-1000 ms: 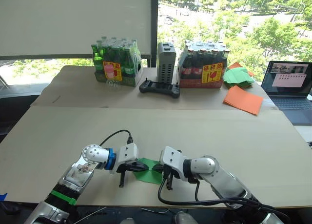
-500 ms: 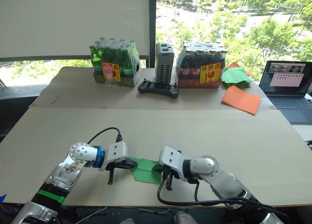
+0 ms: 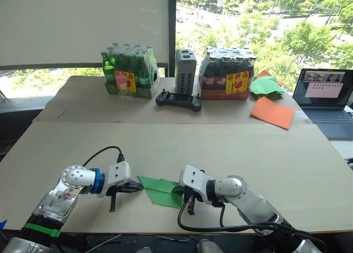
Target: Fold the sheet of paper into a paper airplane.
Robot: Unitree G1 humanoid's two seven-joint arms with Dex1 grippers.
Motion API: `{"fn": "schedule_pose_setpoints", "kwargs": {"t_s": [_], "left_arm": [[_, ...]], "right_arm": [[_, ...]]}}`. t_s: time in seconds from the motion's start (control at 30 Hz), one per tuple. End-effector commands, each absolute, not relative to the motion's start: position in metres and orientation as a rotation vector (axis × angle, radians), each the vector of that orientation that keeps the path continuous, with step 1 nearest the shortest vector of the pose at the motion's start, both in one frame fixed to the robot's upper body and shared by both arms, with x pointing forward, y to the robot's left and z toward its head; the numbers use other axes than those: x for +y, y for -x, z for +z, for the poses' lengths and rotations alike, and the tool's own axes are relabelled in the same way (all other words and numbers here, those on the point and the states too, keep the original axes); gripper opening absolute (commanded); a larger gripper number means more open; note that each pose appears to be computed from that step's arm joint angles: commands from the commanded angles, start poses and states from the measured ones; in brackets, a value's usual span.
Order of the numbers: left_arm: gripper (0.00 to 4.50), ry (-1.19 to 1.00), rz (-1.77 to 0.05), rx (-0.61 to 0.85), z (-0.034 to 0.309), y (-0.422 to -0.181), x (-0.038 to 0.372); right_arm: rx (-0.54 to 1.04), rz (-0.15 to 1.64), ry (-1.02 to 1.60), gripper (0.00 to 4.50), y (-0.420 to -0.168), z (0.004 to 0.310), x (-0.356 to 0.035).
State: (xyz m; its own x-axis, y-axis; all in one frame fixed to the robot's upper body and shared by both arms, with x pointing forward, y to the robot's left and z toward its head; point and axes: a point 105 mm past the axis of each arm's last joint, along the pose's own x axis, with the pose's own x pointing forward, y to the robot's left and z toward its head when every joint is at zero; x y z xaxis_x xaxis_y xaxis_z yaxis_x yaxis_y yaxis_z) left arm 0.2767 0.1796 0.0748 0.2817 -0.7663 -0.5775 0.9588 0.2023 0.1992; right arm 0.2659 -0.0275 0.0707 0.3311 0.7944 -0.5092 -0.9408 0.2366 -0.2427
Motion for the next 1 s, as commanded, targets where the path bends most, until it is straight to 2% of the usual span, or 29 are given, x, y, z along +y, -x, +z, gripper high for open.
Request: {"fn": "schedule_pose_setpoints", "kwargs": {"t_s": [0.03,0.23,0.43,0.57,0.63,0.8,0.87,1.0], "left_arm": [[0.0,-0.526,-1.202,0.408,0.081,-0.278,0.184],[0.0,-0.356,-1.181,0.328,0.125,-0.278,0.178],[0.0,-0.187,-1.204,0.294,0.145,-0.267,0.167],[0.0,-0.162,-1.169,0.302,0.142,-0.267,0.17],[0.0,-0.152,-1.163,0.313,0.138,-0.266,0.171],[0.0,-0.135,-1.166,0.32,0.134,-0.264,0.169],[0.0,-0.129,-1.169,0.318,0.135,-0.264,0.169],[1.16,-0.132,-1.166,0.319,0.135,-0.263,0.172]], "right_arm": [[0.378,1.189,0.565,0.06,-0.268,0.058,-0.035],[0.305,1.178,0.523,0.06,-0.27,0.08,-0.031],[0.189,1.166,0.43,0.06,-0.267,0.117,-0.025],[0.164,1.174,0.367,1.16,-0.26,0.129,-0.03],[0.168,1.157,0.329,1.97,-0.261,0.132,-0.034],[0.213,1.12,0.315,3.62,-0.27,0.125,-0.044],[0.246,1.103,0.318,3.62,-0.275,0.118,-0.049],[0.281,1.1,0.282,3.67,-0.28,0.111,-0.053]]}}
